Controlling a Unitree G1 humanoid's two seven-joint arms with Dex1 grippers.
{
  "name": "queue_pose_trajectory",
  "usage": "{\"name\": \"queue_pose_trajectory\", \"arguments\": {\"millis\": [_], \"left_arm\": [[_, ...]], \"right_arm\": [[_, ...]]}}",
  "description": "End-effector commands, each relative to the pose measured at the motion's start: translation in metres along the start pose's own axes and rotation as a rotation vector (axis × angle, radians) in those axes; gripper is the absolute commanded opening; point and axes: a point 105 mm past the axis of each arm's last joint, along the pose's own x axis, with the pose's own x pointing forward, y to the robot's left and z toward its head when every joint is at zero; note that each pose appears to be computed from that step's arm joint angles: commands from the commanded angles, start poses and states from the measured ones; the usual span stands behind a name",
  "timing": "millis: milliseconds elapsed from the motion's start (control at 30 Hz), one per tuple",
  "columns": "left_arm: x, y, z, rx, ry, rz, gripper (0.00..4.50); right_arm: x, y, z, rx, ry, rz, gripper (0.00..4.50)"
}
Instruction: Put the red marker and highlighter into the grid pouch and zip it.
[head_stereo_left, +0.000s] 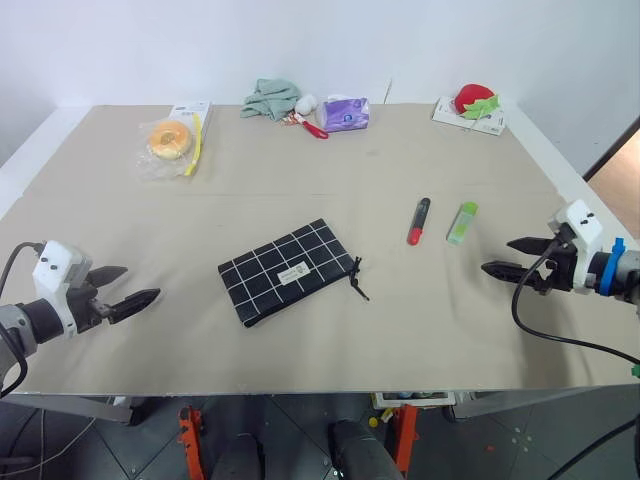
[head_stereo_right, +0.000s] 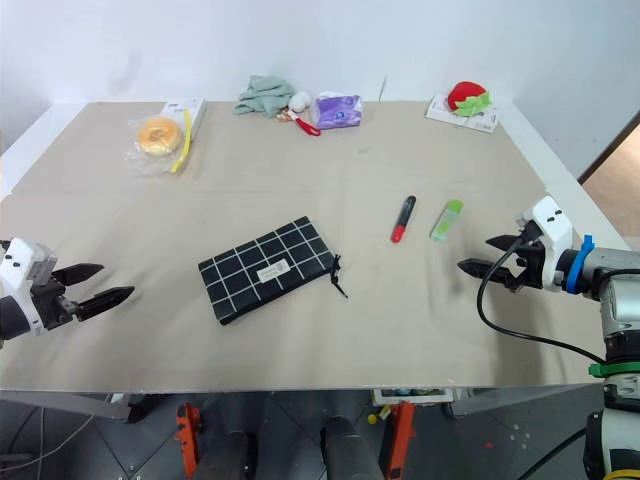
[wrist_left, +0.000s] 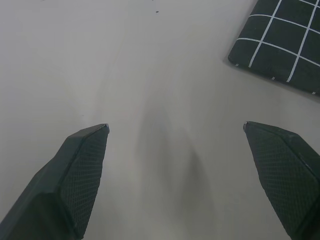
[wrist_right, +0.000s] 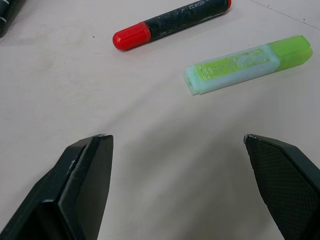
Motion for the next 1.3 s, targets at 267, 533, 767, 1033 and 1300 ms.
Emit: {"name": "queue_pose_trajectory", "arguments": {"millis": [267,533,767,1033,1300], "left_arm": [[0.003,0.007,0.013,0.007,-0.021,0.035,4.46],[0.008,0.006,0.016,-0.019,-0.050,0.018,4.46],[0.011,0.006,0.018,-0.019,-0.056,0.013,4.46],[0.014,0.005,0.020,-0.014,-0.067,0.010,4.46],[0.020,0.002,0.025,0.000,-0.105,-0.005,4.46]], "right_arm": [[-0.009,-0.005,0.016,-0.015,-0.072,-0.045,4.50],[-0.013,-0.005,0.016,-0.015,-0.066,-0.051,4.50],[-0.014,-0.005,0.012,-0.011,-0.061,-0.057,4.50],[-0.013,-0.006,0.014,-0.014,-0.066,-0.060,4.50],[-0.010,-0.002,0.034,-0.030,-0.176,-0.061,4.50]]}}
